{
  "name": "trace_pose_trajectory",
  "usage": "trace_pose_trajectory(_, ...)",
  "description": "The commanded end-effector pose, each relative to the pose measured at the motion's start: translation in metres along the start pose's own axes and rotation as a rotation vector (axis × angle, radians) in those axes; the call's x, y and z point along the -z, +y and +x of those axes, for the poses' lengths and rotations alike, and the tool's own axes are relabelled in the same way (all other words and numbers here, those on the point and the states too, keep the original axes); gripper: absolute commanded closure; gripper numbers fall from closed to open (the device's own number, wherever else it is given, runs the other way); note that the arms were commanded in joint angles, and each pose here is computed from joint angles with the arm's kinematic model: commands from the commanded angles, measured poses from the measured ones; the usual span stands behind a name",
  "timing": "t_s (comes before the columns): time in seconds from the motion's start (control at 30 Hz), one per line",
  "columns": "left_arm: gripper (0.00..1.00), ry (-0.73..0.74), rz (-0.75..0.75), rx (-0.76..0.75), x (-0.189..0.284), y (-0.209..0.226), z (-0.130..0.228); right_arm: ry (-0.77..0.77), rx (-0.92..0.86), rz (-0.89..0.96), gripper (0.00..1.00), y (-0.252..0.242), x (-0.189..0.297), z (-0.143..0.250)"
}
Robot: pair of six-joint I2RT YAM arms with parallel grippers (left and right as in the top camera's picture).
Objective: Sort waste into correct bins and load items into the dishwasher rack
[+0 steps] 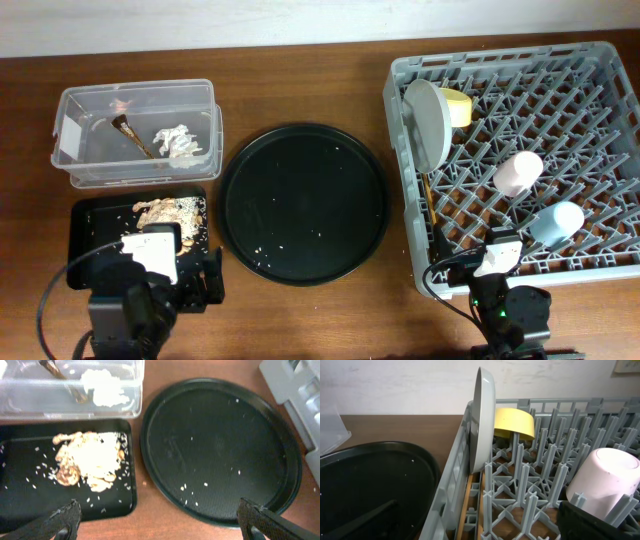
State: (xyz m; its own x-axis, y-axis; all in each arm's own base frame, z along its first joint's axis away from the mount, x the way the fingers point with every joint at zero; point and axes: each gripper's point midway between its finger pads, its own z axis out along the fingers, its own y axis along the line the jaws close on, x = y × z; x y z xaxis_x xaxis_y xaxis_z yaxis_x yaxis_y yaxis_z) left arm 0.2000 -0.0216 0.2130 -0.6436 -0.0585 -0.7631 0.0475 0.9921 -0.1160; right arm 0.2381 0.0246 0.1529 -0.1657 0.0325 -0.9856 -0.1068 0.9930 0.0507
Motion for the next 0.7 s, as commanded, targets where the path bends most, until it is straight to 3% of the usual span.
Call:
trace_pose_trajectory(0.0,0.01,-0.071,0.011,-0.003,-0.025,0.003,0.025,-0.004,0.006,0.001,0.01,-0.001,-0.001,0.002)
trace_pose_trajectory(0.1,0.01,-0.357,0.061,0.063,-0.064,0.005,0.030,-0.004,0.006,0.001,0.01,-0.001,-0.001,0.002)
trace_pose_trajectory(0.2,0.01,-0.576,0.062,0.055,-0.067,0.009,0.015,-0.004,0.006,0.001,0.01,-0.001,-0.001,0.002)
trace_pose_trajectory(0.27,0.01,-0.699,0.011,-0.131,-0.055,0.007,-0.004,-0.004,0.006,0.001,0.01,-0.001,-0.001,0.002)
trace_pose_trajectory(0.3,0.01,-0.707,-0.004,-0.186,-0.056,0.006,-0.004,-0.004,0.006,0.001,0.01,-0.001,-0.001,0.002)
trace_pose_trajectory(0.33,0.01,-0.614,-0.001,-0.214,-0.070,0.006,0.014,-0.004,0.006,0.001,0.01,-0.001,-0.001,0.002)
trace_pose_trajectory(0.67,0.01,-0.617,-0.002,-0.217,-0.070,0.006,0.013,-0.004,0.006,0.001,0.01,-0.001,-0.001,0.002)
